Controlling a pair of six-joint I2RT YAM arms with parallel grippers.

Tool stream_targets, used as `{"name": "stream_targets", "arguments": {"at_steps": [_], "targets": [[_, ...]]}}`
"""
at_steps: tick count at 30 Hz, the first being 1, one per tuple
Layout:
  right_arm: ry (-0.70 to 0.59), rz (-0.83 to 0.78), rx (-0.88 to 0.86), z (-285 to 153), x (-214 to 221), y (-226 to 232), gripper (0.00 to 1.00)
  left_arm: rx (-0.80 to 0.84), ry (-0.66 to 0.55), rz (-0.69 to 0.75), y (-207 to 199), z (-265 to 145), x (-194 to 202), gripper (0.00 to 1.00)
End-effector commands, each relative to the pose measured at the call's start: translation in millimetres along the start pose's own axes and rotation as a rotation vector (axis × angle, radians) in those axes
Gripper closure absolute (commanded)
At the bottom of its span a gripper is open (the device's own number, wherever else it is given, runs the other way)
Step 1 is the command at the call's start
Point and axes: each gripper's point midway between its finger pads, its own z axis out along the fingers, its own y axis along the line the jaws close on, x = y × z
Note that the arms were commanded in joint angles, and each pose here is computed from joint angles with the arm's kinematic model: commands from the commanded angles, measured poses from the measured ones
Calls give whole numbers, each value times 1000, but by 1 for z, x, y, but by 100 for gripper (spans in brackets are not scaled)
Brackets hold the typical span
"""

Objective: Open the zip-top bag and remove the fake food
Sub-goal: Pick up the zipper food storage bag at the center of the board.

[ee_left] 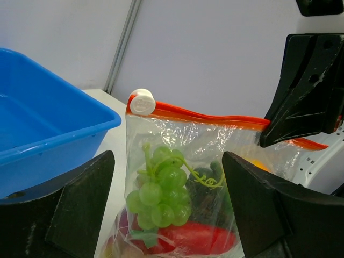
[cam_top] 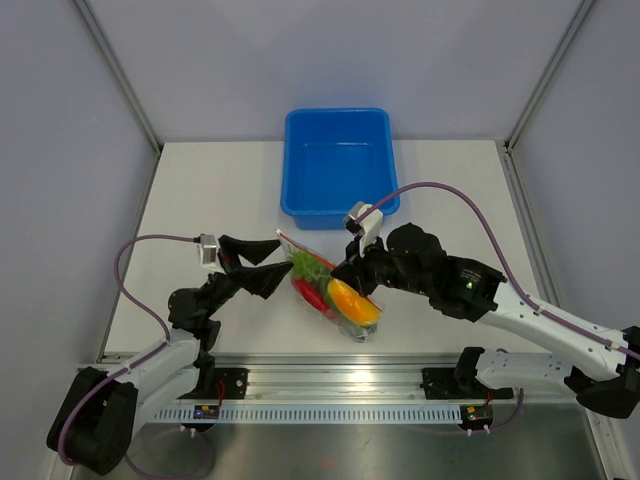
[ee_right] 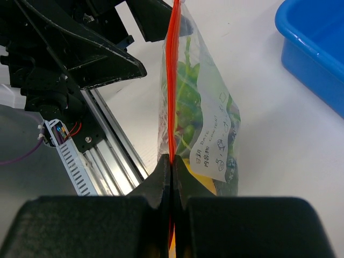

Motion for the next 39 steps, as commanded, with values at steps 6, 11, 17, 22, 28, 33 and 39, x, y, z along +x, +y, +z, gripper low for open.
{"name": "stream_targets", "arguments": {"at_steps": [6, 11, 17, 22, 28, 33, 39], "targets": [[-144, 8, -65, -6, -38, 14, 100, 185, -272, 244, -47, -2, -62, 18], [-129, 9, -85, -5, -35, 17, 100, 167, -281, 241, -44, -1, -64, 15], [-132, 11, -102, -7, -34, 20, 100, 129, -286, 237, -36, 0, -64, 15], [-130, 11, -102, -7, -33, 20, 100, 132, -296, 243, -37, -2, -66, 22], [-114, 16, -96, -2, -29, 19, 100, 137, -286, 211, -39, -1, -66, 33], [-118, 15, -110, -3, -30, 21, 100, 145, -253, 195, -37, 5, -61, 31], [-119, 17, -120, -3, -30, 23, 100, 170, -222, 181, -37, 11, -56, 34]]}}
